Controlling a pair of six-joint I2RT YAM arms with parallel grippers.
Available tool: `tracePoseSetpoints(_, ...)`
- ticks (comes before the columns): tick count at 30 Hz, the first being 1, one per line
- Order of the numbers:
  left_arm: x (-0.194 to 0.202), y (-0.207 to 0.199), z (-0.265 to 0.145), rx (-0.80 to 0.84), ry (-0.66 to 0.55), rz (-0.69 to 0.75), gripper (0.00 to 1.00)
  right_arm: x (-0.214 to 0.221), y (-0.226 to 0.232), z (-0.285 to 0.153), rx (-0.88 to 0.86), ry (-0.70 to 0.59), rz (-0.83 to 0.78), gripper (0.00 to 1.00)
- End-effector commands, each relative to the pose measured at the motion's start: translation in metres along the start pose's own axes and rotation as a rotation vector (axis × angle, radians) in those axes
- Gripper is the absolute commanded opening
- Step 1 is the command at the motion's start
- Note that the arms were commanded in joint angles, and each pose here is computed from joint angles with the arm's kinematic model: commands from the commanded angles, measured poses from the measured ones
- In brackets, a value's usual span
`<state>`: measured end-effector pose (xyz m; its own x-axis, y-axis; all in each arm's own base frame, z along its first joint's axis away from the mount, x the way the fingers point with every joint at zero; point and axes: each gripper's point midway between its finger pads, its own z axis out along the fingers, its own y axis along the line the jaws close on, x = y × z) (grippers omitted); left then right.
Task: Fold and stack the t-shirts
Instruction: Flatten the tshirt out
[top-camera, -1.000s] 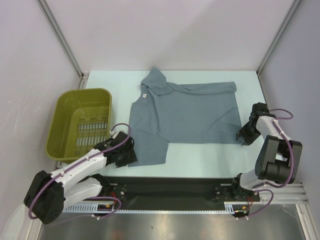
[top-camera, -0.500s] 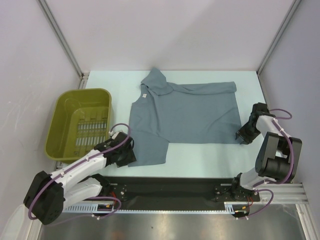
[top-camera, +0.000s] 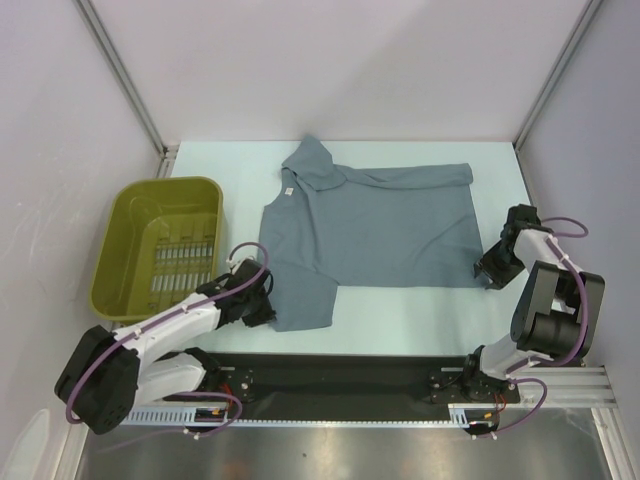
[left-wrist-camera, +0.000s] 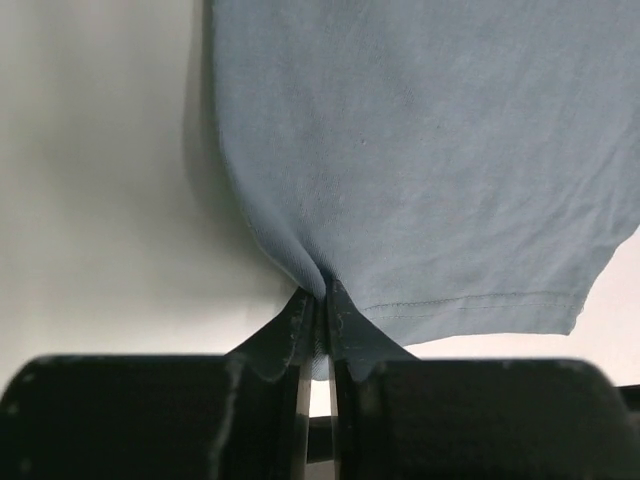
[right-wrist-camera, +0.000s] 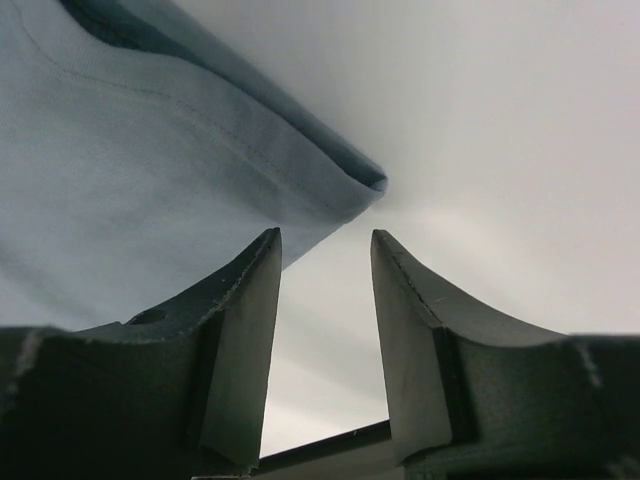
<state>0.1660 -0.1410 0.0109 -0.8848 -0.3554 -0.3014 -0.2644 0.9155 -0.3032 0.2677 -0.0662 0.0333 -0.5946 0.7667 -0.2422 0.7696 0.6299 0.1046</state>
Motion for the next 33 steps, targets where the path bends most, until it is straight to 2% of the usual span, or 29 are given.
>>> tracePoseSetpoints(1, 0.009, 0.015, -0.002, -0.052, 0.03, 0.051, 0.11, -0.016, -0.004, 0.0, 0.019, -0.037, 0.015, 0.47)
tracePoseSetpoints(9, -0.02, -0.011, -0.024, 0.011, -0.051, 0.122, 0.0, -0.023, 0.0, 0.015, 0.018, -0.023, 0.052, 0.43)
tracePoseSetpoints(15, -0.036, -0.032, -0.041, 0.107, -0.119, 0.168, 0.0, -0.028, -0.009, 0.026, 0.054, -0.026, 0.046, 0.42)
tracePoseSetpoints(16, -0.036, -0.032, -0.042, 0.108, -0.12, 0.175, 0.0, -0.026, -0.01, 0.027, 0.053, -0.022, 0.049, 0.39)
tracePoseSetpoints(17, -0.038, -0.034, -0.044, 0.114, -0.125, 0.186, 0.0, -0.025, -0.011, 0.027, 0.05, -0.024, 0.055, 0.3)
tracePoseSetpoints(19, -0.043, -0.044, -0.053, 0.151, -0.137, 0.201, 0.0, -0.028, -0.008, 0.024, 0.03, -0.036, 0.058, 0.18)
tracePoseSetpoints(20, -0.045, -0.048, -0.057, 0.169, -0.145, 0.223, 0.0, -0.029, -0.006, 0.021, 0.021, -0.036, 0.059, 0.07)
tracePoseSetpoints(21, -0.051, -0.06, -0.068, 0.213, -0.159, 0.238, 0.0, -0.036, 0.001, 0.014, 0.001, -0.048, 0.062, 0.01)
tracePoseSetpoints(23, -0.062, -0.072, -0.085, 0.256, -0.205, 0.282, 0.0, -0.039, 0.011, -0.002, -0.028, -0.054, 0.06, 0.0)
tracePoseSetpoints(26, -0.093, -0.092, -0.126, 0.29, -0.32, 0.337, 0.0, -0.055, 0.034, -0.043, -0.065, -0.14, 0.025, 0.0)
tracePoseSetpoints(27, -0.112, -0.107, -0.154, 0.323, -0.39, 0.342, 0.0, -0.057, 0.038, -0.054, -0.067, -0.161, 0.018, 0.0)
tracePoseSetpoints(29, -0.132, -0.112, -0.178, 0.298, -0.464, 0.378, 0.0, -0.066, 0.048, -0.088, -0.093, -0.231, 0.007, 0.0)
tracePoseSetpoints(30, -0.15, -0.126, -0.211, 0.328, -0.542, 0.371, 0.0, -0.068, 0.05, -0.098, -0.106, -0.25, 0.01, 0.0)
tracePoseSetpoints(32, -0.167, -0.131, -0.239, 0.323, -0.61, 0.382, 0.0, -0.076, 0.056, -0.125, -0.141, -0.297, 0.011, 0.0)
tracePoseSetpoints(33, -0.18, -0.142, -0.268, 0.359, -0.668, 0.376, 0.0, -0.08, 0.058, -0.141, -0.164, -0.331, 0.013, 0.0)
